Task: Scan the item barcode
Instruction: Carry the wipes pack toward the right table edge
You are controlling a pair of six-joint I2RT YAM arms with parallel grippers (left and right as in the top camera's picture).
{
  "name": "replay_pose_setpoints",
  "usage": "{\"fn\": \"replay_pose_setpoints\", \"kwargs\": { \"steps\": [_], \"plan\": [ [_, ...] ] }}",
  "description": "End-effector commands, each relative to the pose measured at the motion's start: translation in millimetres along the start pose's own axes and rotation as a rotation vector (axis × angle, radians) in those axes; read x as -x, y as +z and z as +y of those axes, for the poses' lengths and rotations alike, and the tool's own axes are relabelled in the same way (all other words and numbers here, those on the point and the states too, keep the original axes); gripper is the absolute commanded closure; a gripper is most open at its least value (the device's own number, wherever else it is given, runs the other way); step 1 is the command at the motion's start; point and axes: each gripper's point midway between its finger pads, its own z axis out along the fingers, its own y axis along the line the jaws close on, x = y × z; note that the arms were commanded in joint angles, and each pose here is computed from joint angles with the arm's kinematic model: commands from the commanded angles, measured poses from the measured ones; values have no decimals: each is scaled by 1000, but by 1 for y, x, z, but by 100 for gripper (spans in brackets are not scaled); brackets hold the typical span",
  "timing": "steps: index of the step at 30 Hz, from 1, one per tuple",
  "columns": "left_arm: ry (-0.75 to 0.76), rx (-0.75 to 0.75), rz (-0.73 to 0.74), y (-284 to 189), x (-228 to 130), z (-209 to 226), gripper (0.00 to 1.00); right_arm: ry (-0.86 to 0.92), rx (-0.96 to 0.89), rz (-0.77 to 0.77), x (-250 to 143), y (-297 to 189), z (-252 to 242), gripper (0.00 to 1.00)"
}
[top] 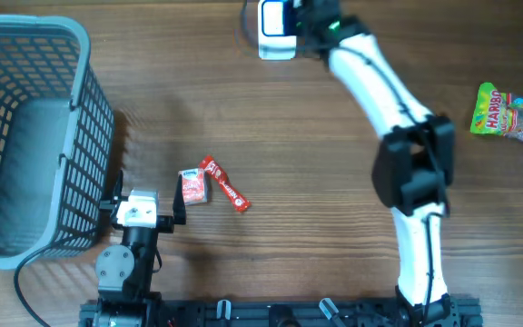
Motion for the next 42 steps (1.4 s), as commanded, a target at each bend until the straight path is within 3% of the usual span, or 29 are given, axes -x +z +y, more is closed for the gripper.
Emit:
{"fn": "replay_pose_setpoints", "kwargs": {
  "steps": [1, 3, 6, 7, 11, 18, 21, 23, 28, 31, 34, 35, 36, 38, 40, 42],
  "plan": [
    [13, -14, -5, 0, 0, -3, 0, 100, -261, -202, 100, -137, -114, 95],
    [13, -14, -5, 0, 0, -3, 0, 162, -481, -125, 82, -178, -199, 95],
    [13, -14, -5, 0, 0, -3, 0, 286, -653, 14, 35, -196, -300, 95],
    [13, -14, -5, 0, 0, -3, 0, 382, -745, 114, -6, -199, -354, 95],
    [13, -14, -5, 0, 0, -3, 0, 657, -880, 313, -108, -212, -452, 95],
    [13, -14, -5, 0, 0, -3, 0, 792, -817, 445, -177, -190, -492, 96],
    [13, -14, -5, 0, 0, -3, 0, 790, -823, 397, -167, -192, -497, 95],
    [13, -14, -5, 0, 0, -3, 0, 794, -811, 412, -167, -198, -491, 95],
    [13, -14, -5, 0, 0, -3, 0, 911, -631, 647, -226, -179, -437, 95],
    [13, -14, -5, 0, 0, -3, 0, 938, -750, 749, -274, -182, -436, 95],
    [13, -14, -5, 0, 0, -3, 0, 907, -787, 758, -293, -177, -441, 95],
    [13, -14, -5, 0, 0, -3, 0, 902, -789, 745, -290, -176, -443, 66],
    [13, -14, -5, 0, 0, -3, 0, 905, -783, 721, -279, -180, -444, 60],
    [13, -14, -5, 0, 0, -3, 0, 914, -742, 625, -242, -191, -442, 0],
    [13, -14, -5, 0, 0, -3, 0, 908, -672, 456, -179, -216, -430, 0],
    [13, -14, -5, 0, 0, -3, 0, 882, -519, 307, -116, -242, -386, 0]
  ]
}}
